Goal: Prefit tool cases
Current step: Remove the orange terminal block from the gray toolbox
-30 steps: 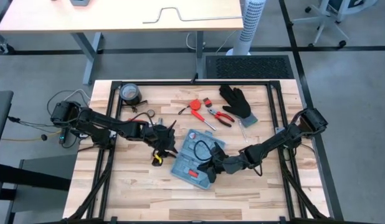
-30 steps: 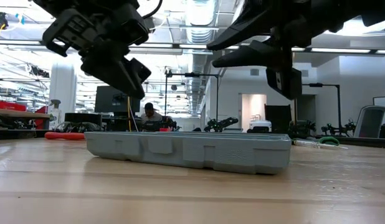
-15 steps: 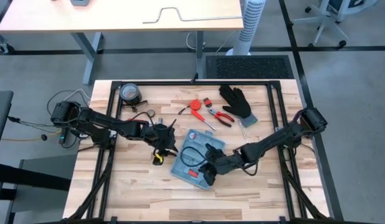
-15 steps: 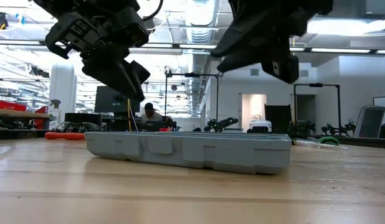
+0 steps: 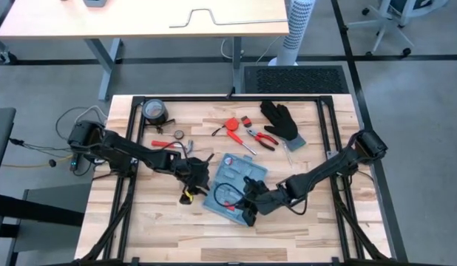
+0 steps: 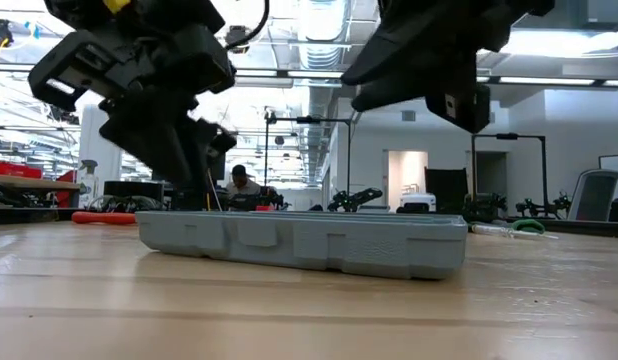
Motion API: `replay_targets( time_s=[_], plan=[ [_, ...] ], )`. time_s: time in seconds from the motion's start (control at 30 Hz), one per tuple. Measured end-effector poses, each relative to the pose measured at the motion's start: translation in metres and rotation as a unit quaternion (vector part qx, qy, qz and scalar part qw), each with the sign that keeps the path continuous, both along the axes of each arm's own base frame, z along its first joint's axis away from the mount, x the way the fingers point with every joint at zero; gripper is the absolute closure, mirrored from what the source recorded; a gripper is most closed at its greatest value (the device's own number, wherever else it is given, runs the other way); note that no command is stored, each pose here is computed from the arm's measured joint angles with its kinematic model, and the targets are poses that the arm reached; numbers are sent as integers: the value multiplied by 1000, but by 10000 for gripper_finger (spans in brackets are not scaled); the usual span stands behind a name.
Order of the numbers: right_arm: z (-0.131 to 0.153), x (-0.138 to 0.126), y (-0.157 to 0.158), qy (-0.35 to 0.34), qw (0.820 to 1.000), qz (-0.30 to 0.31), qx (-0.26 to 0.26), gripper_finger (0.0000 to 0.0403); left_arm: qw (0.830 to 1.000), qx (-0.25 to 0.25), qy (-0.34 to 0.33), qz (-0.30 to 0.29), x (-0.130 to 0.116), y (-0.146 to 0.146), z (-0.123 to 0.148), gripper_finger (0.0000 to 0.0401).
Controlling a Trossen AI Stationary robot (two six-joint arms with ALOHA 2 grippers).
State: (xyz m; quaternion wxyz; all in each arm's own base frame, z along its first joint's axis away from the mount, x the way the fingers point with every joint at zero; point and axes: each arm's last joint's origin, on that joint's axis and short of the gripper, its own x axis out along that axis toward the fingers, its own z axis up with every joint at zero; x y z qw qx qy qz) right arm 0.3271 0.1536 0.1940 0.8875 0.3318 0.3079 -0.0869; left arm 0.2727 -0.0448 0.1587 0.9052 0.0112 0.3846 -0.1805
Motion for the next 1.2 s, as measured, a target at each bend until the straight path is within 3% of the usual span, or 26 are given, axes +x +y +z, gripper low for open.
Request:
replay_targets(
  time_s=[0.27,0.33,0.6,0.67,0.87,1.2],
  plan=[
    [-15,15,5,9,1000,13,-27,316,999,-16,31,12,0,-4,-9,318],
    [-24,16,5,43,998,14,-50,316,999,-17,31,13,0,-5,-9,318],
    [-36,37,15,85,992,23,-90,316,1000,-1,-13,17,8,-5,-6,318],
    [-36,38,16,93,992,11,-86,316,999,12,-27,24,10,-3,-5,318],
    [-35,23,24,75,988,-124,-61,316,997,33,-41,50,13,7,-3,318],
    [-41,-2,51,122,983,-137,-12,316,999,1,0,37,20,2,-28,318]
  ],
)
